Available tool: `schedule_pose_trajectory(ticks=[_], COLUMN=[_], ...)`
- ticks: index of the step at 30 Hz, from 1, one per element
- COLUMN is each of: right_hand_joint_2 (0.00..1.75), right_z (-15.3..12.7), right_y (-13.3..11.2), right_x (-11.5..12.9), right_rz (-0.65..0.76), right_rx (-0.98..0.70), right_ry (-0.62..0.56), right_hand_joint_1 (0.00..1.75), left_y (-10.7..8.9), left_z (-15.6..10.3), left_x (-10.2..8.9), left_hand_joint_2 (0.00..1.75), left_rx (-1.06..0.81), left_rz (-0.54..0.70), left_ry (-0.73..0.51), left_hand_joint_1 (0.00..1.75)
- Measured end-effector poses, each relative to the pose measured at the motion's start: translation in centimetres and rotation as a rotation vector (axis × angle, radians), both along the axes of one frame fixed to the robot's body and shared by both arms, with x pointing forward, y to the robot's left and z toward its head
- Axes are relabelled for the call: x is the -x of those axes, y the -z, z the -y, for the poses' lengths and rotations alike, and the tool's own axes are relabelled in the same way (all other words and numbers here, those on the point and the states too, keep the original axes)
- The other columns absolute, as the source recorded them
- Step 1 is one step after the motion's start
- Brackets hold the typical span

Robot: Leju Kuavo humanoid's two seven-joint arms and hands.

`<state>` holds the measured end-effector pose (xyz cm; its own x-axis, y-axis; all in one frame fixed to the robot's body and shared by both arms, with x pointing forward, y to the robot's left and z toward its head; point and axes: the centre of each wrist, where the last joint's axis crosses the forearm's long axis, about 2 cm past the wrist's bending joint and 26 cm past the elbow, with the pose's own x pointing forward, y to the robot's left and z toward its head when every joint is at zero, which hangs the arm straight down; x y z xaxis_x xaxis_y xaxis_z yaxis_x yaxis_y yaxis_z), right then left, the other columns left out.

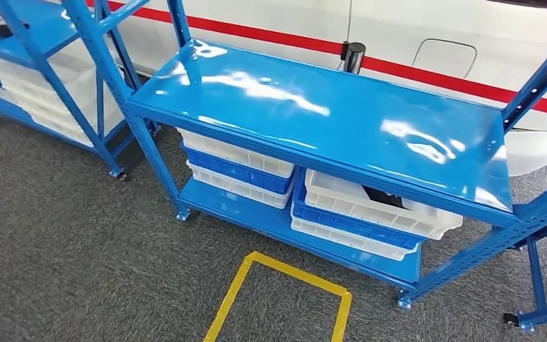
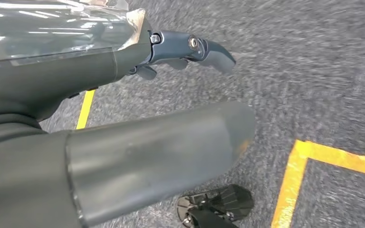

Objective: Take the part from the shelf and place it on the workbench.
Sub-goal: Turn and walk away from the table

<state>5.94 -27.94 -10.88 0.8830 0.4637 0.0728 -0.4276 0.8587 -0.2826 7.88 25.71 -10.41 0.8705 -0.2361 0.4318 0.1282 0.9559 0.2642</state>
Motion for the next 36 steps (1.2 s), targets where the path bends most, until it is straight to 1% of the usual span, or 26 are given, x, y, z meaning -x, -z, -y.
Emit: schedule_pose_trajectory(ticks=[4,11,20,30,36], right_hand_joint_2=[0.0,0.0,0.0,0.0,0.0], right_z=[0.01,0.06,0.11,0.2,0.05], right_y=[0.0,0.02,0.04,0.01,-0.02], right_x=[0.0,0.13,0.23,0.01,-0.17], right_rz=[-0.001,-0.004,-0.008,-0.004,-0.001], right_rx=[0.001,0.002,0.001,0.003,0.002], right_ry=[-0.001,0.002,0.004,0.004,0.003], right_hand_joint_1=[0.0,0.0,0.0,0.0,0.0], left_y=[-0.06,0.01,-0.06,-0.04,-0.15], left_z=[0.01,-0.02,0.02,-0.08,-0.19], left_x=[-0.32,0.02,-0.32,-0.27,-0.86], left_hand_joint_2=[0.0,0.0,0.0,0.0,0.0], left_rx=[0.0,0.0,0.001,0.001,-0.002], left_rz=[0.004,-0.006,0.001,-0.002,0.01], left_ry=[0.001,0.002,0.004,0.013,0.015], left_hand_joint_1=[0.0,0.0,0.0,0.0,0.0])
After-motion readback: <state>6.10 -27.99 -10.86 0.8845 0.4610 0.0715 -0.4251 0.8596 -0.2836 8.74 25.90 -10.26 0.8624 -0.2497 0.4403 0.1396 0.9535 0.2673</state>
